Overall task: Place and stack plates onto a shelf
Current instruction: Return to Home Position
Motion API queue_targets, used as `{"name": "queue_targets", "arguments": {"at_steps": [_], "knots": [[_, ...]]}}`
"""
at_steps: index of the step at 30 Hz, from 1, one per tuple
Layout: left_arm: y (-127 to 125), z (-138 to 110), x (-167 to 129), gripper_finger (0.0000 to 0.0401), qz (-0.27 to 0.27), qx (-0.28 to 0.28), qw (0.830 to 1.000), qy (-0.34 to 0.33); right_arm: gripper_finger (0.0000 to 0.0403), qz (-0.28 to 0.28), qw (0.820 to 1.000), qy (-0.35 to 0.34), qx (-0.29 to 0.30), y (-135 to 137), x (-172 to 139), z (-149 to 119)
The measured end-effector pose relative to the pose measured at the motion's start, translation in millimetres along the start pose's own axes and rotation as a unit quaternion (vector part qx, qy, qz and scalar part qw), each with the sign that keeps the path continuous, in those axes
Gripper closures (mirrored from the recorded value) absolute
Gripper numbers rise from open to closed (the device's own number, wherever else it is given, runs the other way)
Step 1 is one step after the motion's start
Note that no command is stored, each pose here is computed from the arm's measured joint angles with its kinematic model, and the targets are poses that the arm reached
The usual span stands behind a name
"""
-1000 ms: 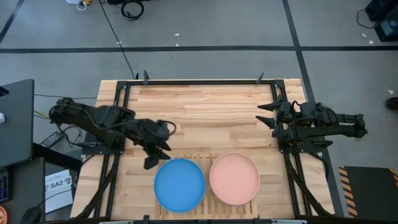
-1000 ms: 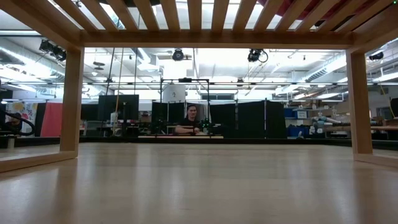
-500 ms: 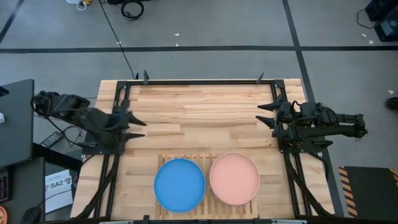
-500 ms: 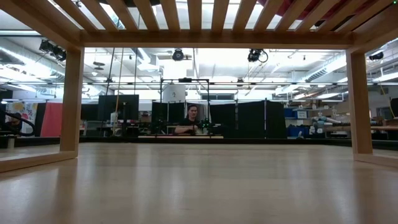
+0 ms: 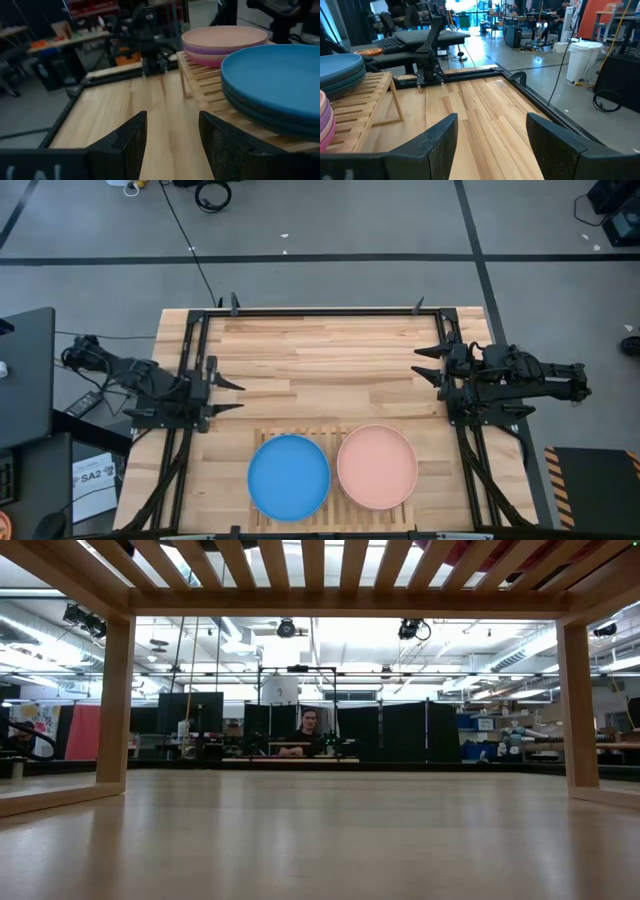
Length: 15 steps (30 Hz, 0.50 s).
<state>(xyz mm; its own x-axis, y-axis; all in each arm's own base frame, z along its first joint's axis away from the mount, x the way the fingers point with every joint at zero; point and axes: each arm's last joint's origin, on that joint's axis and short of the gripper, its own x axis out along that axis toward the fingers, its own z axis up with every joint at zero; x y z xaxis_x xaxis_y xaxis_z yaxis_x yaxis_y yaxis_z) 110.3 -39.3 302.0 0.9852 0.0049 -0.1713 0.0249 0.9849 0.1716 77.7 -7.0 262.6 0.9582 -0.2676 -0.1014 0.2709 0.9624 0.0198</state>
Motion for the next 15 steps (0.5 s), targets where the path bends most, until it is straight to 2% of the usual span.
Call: {"name": "queue_targets", "arguments": {"at_steps": [9, 15], "knots": [[11, -36, -6, 0.0216, 0.052, 0.005, 0.998, -0.026, 0.0162, 0.000, 1.000, 0.000, 0.000, 0, 0, 0], [14, -59, -9, 0.0216, 0.050, 0.007, 0.997, -0.061, 0.0162, 0.000, 1.000, 0.000, 0.000, 0, 0, 0]]}}
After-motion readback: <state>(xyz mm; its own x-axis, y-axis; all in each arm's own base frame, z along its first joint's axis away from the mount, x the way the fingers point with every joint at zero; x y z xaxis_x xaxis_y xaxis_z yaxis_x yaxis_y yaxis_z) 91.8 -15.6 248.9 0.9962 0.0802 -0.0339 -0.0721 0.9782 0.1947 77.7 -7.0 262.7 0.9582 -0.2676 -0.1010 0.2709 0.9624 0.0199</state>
